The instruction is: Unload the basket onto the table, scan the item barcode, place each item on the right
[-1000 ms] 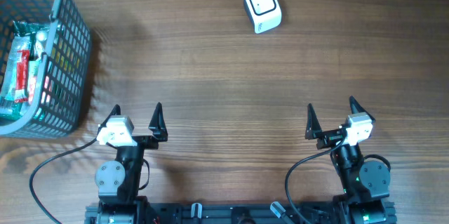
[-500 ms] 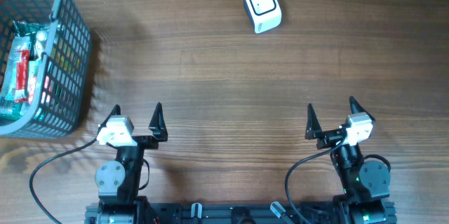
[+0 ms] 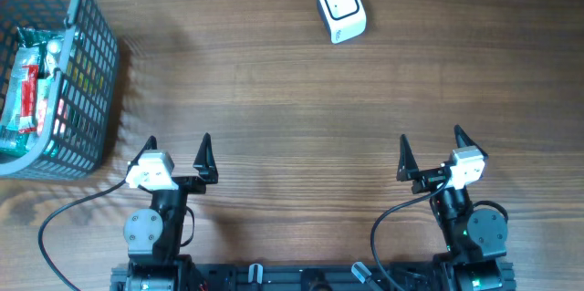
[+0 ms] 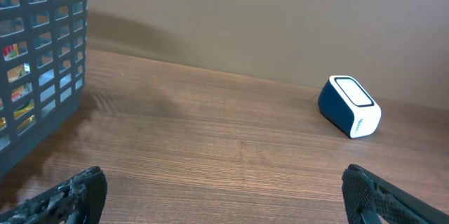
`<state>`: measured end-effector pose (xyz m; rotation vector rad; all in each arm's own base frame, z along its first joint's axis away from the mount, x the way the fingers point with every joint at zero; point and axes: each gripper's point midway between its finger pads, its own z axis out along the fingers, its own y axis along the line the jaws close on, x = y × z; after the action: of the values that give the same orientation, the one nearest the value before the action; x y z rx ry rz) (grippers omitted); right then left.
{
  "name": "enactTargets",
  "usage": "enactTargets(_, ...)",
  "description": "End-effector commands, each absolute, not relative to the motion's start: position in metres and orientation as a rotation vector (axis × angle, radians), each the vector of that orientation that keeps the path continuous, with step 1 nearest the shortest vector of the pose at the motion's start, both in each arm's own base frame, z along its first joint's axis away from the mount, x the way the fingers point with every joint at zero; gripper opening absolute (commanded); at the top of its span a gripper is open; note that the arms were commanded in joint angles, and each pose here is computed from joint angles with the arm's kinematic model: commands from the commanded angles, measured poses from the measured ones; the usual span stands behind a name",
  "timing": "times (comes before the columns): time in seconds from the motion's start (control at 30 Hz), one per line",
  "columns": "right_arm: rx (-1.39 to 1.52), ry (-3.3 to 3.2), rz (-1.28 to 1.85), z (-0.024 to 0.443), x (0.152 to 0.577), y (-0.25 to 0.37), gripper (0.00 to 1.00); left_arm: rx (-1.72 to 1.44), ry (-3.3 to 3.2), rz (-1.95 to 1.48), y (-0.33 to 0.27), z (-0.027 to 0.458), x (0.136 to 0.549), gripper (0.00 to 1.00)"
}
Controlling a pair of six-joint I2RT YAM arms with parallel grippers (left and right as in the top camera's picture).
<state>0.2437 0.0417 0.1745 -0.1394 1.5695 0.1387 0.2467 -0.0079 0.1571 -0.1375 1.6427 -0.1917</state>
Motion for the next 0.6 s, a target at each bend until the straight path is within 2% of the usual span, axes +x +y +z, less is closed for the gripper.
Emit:
enactTargets(0.0,-0.131,1.570,0.135,0.174,0.244,0.040,0.99,-0.109,1.660,-0.192,-0.011,0.153,0.247,1.00)
enactTargets(0.43,-0.131,1.570,0.135,0.174,0.244,0.040,1.00,-0.148,1.646,-0.125,0.001,0.156,0.247,1.00)
enactTargets(0.57,-0.131,1.570,0.135,0.174,0.244,0.040,1.00,-0.131,1.544,-0.203,-0.008,0.182,0.247,1.00)
